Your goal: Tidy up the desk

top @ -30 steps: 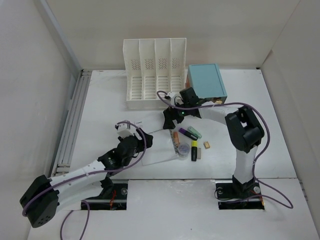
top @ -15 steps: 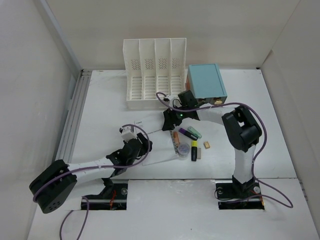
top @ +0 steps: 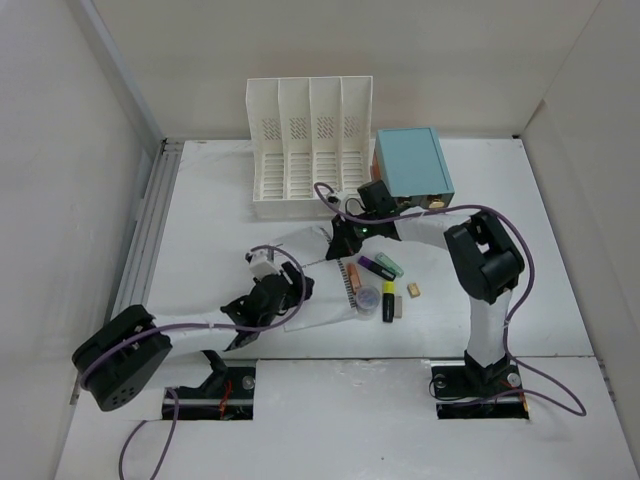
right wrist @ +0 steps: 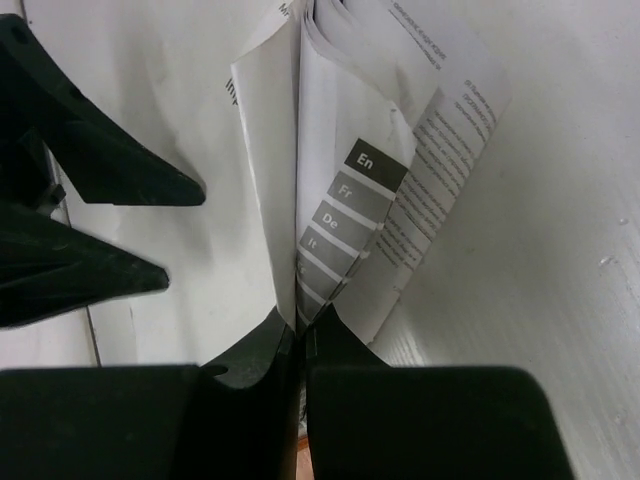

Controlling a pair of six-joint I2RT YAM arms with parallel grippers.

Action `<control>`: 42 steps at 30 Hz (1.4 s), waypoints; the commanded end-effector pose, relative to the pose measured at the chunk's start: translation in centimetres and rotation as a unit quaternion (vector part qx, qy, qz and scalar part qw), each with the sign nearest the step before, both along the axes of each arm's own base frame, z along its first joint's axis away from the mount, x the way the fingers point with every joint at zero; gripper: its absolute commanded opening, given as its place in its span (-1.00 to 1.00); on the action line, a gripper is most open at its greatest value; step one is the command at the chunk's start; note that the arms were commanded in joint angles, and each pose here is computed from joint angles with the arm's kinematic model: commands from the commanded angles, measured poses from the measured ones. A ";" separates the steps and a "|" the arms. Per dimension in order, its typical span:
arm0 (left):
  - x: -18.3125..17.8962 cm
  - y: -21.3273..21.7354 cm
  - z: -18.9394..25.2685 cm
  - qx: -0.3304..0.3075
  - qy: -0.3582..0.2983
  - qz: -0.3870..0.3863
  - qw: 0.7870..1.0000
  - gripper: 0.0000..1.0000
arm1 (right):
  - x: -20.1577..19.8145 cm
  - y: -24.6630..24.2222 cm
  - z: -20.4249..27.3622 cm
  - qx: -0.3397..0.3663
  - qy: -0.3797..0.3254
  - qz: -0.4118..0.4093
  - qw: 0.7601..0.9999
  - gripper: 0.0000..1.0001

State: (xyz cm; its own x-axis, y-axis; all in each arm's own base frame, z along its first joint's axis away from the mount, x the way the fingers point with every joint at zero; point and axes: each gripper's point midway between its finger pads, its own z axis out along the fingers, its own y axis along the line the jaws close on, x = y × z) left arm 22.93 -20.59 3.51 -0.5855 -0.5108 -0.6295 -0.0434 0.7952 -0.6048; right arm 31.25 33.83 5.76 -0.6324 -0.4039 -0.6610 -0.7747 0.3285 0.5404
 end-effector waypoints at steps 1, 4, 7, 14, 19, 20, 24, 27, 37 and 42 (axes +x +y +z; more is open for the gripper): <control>-0.6 -0.7 0.3 -0.003 0.011 -0.022 1.000 0.24 | -1.2 1.1 3.3 0.050 -0.012 0.048 0.998 -1.00; -0.5 0.0 3.6 -0.020 -0.021 -0.013 0.999 0.65 | -0.5 0.3 5.5 0.064 -0.025 0.043 0.997 -1.00; -0.3 1.7 7.3 -0.037 -0.068 0.010 0.997 0.72 | -0.3 -0.7 8.3 0.089 -0.029 0.070 0.993 -1.00; -0.9 3.7 7.2 -0.025 -0.091 0.016 0.995 0.72 | -2.1 -1.0 11.0 0.139 -0.026 0.125 0.982 -1.00; -1.3 3.9 5.6 -0.029 -0.077 0.014 0.997 0.72 | -3.3 -1.1 13.0 0.172 -0.035 0.154 0.972 -1.00; -1.5 3.9 4.9 -0.025 -0.076 0.005 0.997 0.72 | -3.7 -1.1 13.4 0.183 -0.030 0.163 0.969 -1.00; -1.4 3.8 4.1 -0.018 -0.082 0.001 0.996 0.69 | -4.9 -1.3 13.5 0.203 -0.011 0.186 0.961 -1.00; -1.3 3.1 4.2 -0.022 -0.084 -0.013 0.996 0.67 | -5.2 -1.4 13.5 0.214 -0.004 0.200 0.956 -1.00; -2.5 -0.5 8.8 -0.133 -0.179 -0.108 0.969 0.12 | -6.3 -1.7 12.8 0.231 0.031 0.223 0.947 -1.00; -3.4 -0.7 9.9 -0.151 -0.199 -0.129 0.960 -0.85 | -6.4 -1.8 12.7 0.232 0.026 0.225 0.946 -1.00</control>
State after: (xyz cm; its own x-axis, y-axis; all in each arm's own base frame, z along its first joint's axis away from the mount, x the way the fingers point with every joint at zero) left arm 20.82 -21.03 12.28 -0.4862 -0.5568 -0.6735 0.3058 0.6135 -0.7280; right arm 25.22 31.57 16.57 -0.5409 -0.3624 -0.7590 -0.7368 -0.2309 0.6354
